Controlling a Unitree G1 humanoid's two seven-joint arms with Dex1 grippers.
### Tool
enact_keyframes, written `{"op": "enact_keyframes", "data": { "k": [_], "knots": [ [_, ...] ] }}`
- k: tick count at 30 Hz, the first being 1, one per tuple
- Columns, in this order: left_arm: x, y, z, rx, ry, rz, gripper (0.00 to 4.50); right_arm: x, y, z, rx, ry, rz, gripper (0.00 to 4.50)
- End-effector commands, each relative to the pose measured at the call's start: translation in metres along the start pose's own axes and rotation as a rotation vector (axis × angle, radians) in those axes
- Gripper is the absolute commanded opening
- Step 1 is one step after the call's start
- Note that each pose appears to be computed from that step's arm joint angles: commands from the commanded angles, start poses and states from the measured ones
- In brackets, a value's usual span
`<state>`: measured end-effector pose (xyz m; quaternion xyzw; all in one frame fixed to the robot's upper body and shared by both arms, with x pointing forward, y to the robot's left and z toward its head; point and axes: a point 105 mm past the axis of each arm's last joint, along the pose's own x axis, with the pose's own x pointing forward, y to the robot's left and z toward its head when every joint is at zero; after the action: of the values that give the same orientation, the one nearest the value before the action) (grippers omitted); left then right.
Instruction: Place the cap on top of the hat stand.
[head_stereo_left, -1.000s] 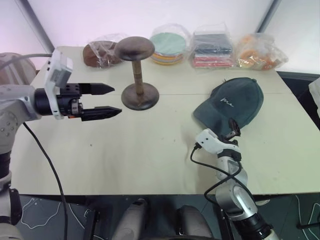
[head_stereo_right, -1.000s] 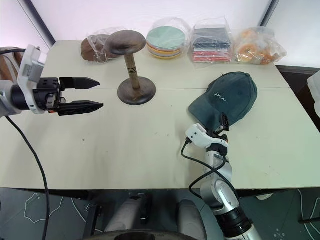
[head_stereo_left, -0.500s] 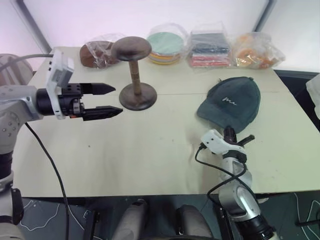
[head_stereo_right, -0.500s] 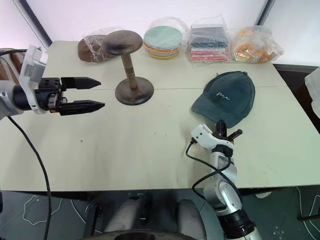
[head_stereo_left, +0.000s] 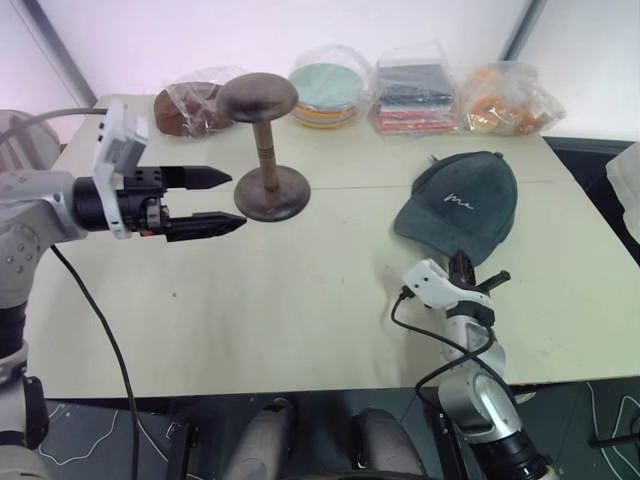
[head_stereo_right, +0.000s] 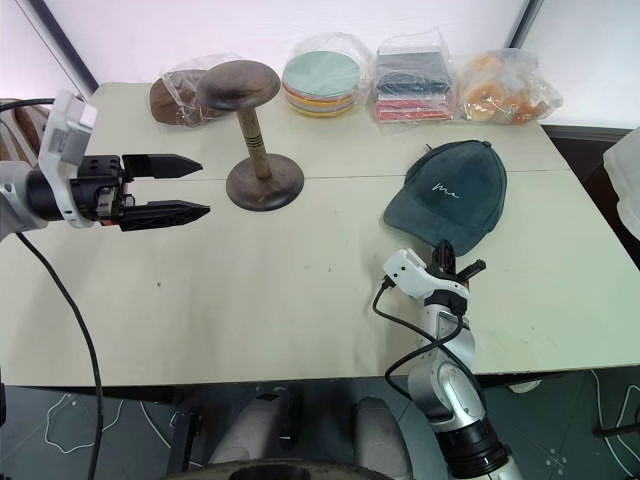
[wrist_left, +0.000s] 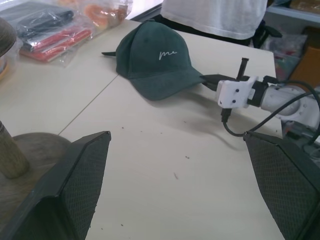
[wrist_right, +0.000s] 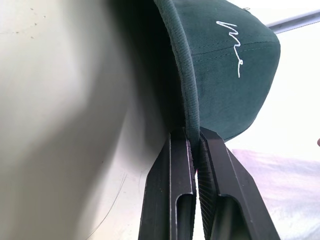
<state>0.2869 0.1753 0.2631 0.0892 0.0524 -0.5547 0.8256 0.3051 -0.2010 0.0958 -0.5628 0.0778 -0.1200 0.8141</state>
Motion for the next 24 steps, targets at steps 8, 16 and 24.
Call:
{"op": "enact_keyframes", "data": {
  "k": [8, 16, 24],
  "knots": [
    [-0.001, -0.003, 0.014, 0.053, -0.035, -0.005, 4.50, -0.002, -0.026, 0.019, 0.055, -0.112, -0.102, 0.05],
    [-0.001, 0.001, 0.013, 0.052, -0.039, -0.008, 4.50, -0.002, -0.042, 0.024, 0.056, -0.167, -0.172, 0.05],
    [-0.001, 0.003, 0.010, 0.054, -0.042, -0.016, 4.50, -0.002, -0.047, 0.029, 0.070, -0.178, -0.193, 0.05]
  ]
}}
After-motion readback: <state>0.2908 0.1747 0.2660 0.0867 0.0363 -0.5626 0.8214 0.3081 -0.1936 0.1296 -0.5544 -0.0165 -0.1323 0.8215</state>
